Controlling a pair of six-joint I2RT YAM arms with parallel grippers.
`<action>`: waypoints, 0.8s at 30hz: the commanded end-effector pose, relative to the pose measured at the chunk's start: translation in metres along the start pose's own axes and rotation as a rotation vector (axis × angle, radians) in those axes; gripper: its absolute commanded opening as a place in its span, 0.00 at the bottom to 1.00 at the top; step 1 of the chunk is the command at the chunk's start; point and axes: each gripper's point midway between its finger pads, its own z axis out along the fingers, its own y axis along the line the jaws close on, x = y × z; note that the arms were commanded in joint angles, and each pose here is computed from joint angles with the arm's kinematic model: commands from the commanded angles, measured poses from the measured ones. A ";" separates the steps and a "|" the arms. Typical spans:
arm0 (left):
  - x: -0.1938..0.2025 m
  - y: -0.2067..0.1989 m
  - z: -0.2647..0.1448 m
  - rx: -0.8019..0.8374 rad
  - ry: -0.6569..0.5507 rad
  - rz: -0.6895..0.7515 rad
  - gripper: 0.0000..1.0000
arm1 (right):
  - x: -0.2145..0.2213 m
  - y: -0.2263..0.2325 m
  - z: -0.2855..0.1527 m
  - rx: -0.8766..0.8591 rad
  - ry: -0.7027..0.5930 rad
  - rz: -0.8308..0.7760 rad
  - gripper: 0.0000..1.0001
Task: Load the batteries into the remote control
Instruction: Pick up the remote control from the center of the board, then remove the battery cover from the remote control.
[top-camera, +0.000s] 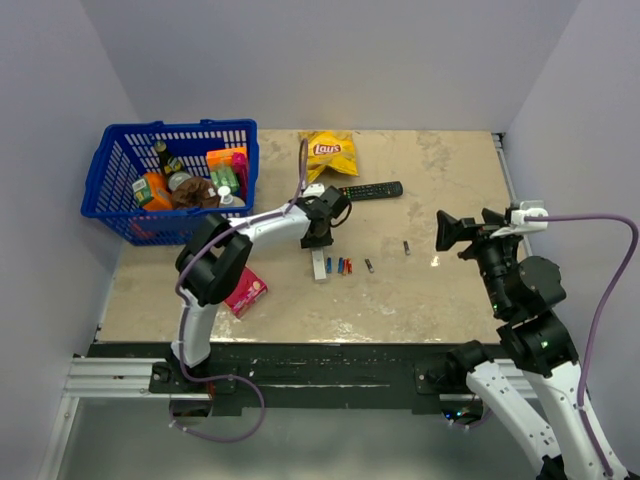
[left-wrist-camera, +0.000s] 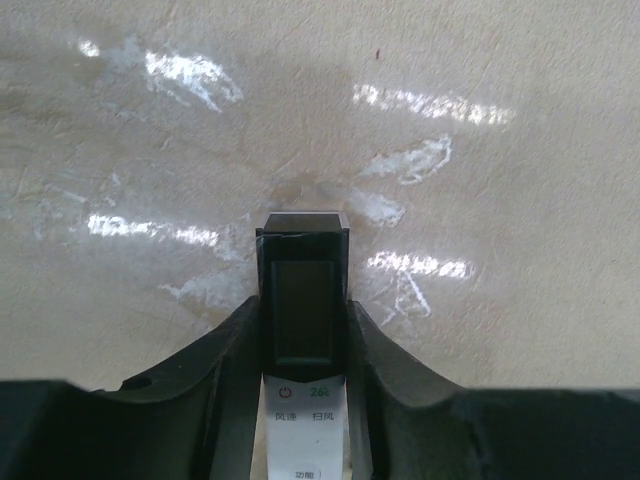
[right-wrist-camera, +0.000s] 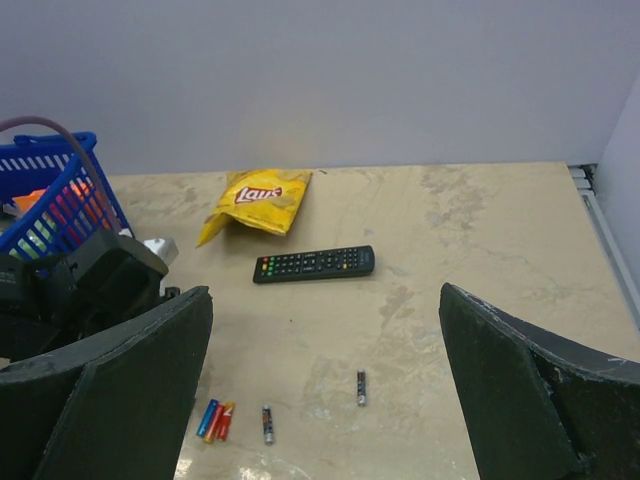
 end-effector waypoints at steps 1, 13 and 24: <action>-0.024 -0.008 -0.037 0.096 -0.071 0.001 0.20 | 0.003 0.010 0.004 -0.047 0.012 0.006 0.98; -0.096 -0.025 -0.176 0.703 -0.419 -0.005 0.06 | 0.051 0.113 0.006 -0.593 0.263 0.083 0.98; -0.107 -0.021 -0.326 1.217 -0.718 0.056 0.07 | 0.059 0.180 -0.033 -1.094 0.358 0.270 0.98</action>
